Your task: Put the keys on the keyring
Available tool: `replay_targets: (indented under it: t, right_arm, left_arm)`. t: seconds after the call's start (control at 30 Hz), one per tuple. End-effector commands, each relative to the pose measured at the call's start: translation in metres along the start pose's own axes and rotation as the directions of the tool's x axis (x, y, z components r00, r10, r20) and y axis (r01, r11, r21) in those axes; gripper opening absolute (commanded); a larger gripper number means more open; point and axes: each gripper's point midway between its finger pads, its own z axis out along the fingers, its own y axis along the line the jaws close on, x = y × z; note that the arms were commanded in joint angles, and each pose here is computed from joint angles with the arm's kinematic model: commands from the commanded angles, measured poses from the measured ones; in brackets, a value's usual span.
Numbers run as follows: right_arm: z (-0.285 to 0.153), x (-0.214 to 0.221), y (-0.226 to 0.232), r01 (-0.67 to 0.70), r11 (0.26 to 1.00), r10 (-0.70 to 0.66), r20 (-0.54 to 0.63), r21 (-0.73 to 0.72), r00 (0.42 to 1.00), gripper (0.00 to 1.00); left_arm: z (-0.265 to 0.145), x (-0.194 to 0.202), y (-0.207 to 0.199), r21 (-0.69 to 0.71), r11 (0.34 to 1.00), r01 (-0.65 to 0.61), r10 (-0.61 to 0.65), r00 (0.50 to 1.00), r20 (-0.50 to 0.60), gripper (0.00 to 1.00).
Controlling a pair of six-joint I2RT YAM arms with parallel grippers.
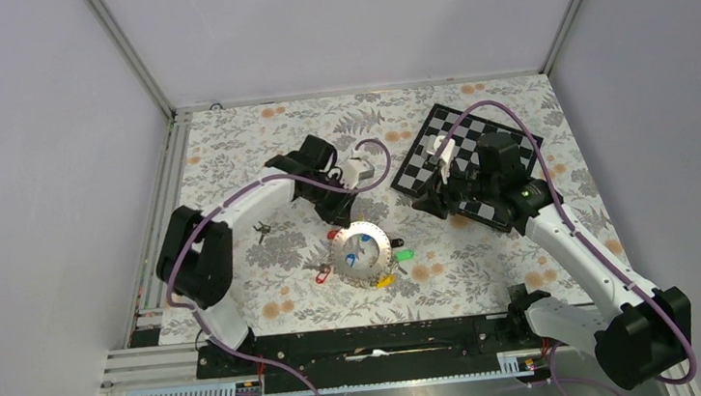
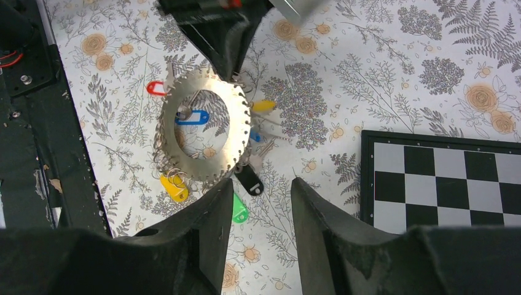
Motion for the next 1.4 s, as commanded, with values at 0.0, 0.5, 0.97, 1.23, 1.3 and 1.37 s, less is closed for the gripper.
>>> replay_targets:
  t: [0.0,0.5,0.97,1.23,1.3,1.37]
  right_arm:
    - [-0.001,-0.004,0.002,0.021,1.0,-0.02,0.025,-0.02,0.999,0.47]
    - [-0.002,-0.002,0.002,0.026,1.0,-0.025,0.026,-0.015,0.999,0.48]
    - [0.0,0.002,-0.001,0.022,1.0,-0.022,0.014,-0.012,1.0,0.49]
    - [0.0,0.004,-0.002,0.02,1.0,-0.019,0.012,-0.008,1.0,0.49]
    - [0.0,0.005,-0.002,0.018,1.0,-0.018,0.012,-0.01,1.0,0.5]
    - [0.0,0.004,-0.002,0.019,1.0,-0.019,0.013,-0.011,1.0,0.5]
  left_arm:
    - [-0.038,-0.032,-0.046,0.131,0.955,-0.268,0.237,0.948,0.21,0.0]
    - [-0.001,-0.045,0.009,-0.026,0.994,-0.108,0.11,0.984,0.142,0.21]
    - [-0.029,0.012,0.029,-0.208,0.978,-0.021,0.025,0.999,0.019,0.71]
    - [-0.022,0.044,0.031,-0.074,0.981,0.18,-0.183,0.982,-0.04,0.62]
    - [-0.019,0.047,0.034,-0.054,0.977,0.204,-0.207,0.977,-0.048,0.56]
    - [-0.015,0.05,0.037,-0.043,0.974,0.22,-0.223,0.973,-0.055,0.52]
